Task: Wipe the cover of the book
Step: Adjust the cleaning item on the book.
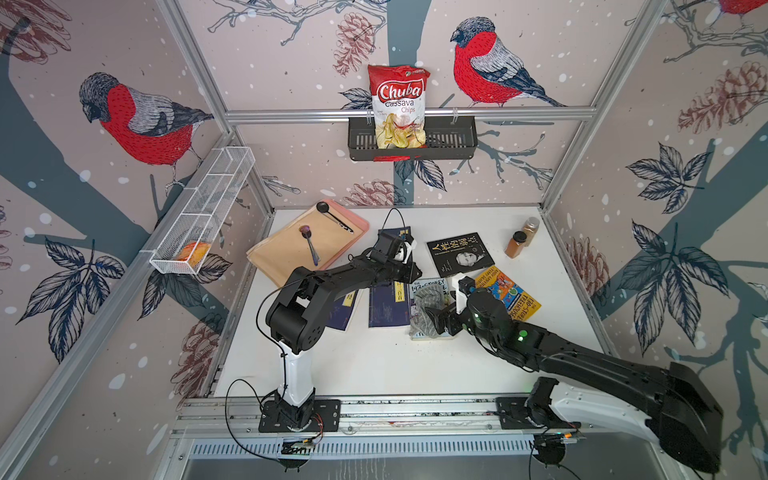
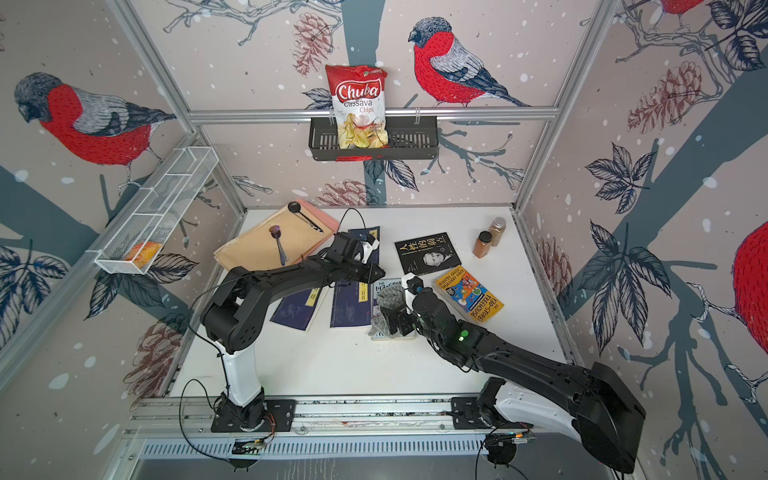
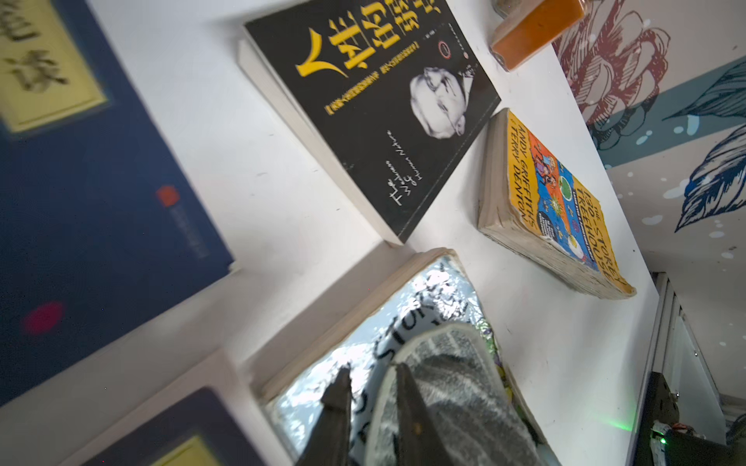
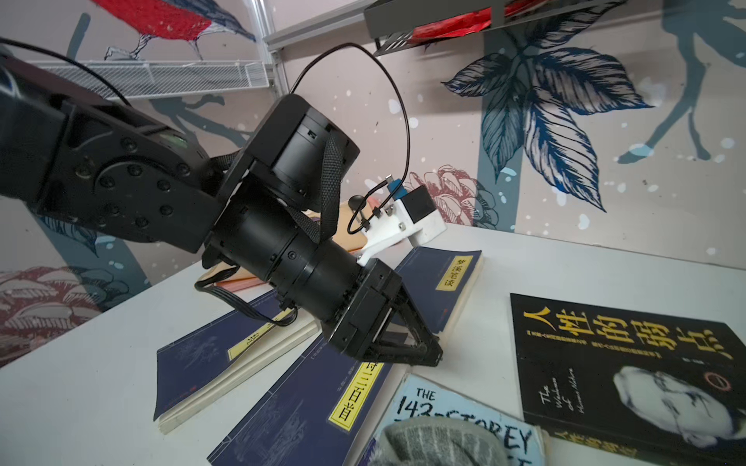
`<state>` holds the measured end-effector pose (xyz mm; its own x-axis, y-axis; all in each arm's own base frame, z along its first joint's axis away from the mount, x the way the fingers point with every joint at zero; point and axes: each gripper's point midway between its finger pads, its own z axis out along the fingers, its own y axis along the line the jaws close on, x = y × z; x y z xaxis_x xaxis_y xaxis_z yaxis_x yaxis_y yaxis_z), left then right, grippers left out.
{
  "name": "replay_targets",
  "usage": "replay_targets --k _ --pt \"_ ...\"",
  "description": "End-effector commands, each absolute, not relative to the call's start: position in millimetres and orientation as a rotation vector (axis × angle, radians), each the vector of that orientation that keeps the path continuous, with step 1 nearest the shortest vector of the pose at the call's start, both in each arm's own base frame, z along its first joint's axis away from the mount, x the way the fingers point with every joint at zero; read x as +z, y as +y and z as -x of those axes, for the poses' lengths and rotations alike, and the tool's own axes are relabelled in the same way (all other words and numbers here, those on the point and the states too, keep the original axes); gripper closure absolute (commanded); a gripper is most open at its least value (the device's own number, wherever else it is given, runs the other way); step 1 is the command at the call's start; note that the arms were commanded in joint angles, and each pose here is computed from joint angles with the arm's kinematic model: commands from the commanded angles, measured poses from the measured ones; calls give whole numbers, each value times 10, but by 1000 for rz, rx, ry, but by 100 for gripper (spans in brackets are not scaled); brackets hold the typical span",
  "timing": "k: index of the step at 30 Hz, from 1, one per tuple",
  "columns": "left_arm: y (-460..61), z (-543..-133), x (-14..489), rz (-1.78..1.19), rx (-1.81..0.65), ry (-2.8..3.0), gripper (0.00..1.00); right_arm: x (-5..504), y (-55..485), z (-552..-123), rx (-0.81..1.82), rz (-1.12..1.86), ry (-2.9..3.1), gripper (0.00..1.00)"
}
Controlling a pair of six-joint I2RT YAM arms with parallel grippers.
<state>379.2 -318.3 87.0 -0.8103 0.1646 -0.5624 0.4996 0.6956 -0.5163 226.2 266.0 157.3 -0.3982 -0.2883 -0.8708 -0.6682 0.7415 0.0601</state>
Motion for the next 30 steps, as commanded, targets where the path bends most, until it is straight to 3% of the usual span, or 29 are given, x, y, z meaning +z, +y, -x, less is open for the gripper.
replay_targets --k 1,11,27,30 --pt "-2968 -3840 949 -437 -924 2409 79 1523 2763 -2287 390 962 1959 0" --pt "-2494 -3753 969 -315 -938 2386 79 715 2825 -2236 333 1308 2147 0" --pt "-2476 -3742 977 -323 -941 2379 79 182 2807 -2381 184 1386 2235 0" --pt "-2482 -3734 969 -331 -946 2378 79 194 2798 -2455 142 1346 2231 7"
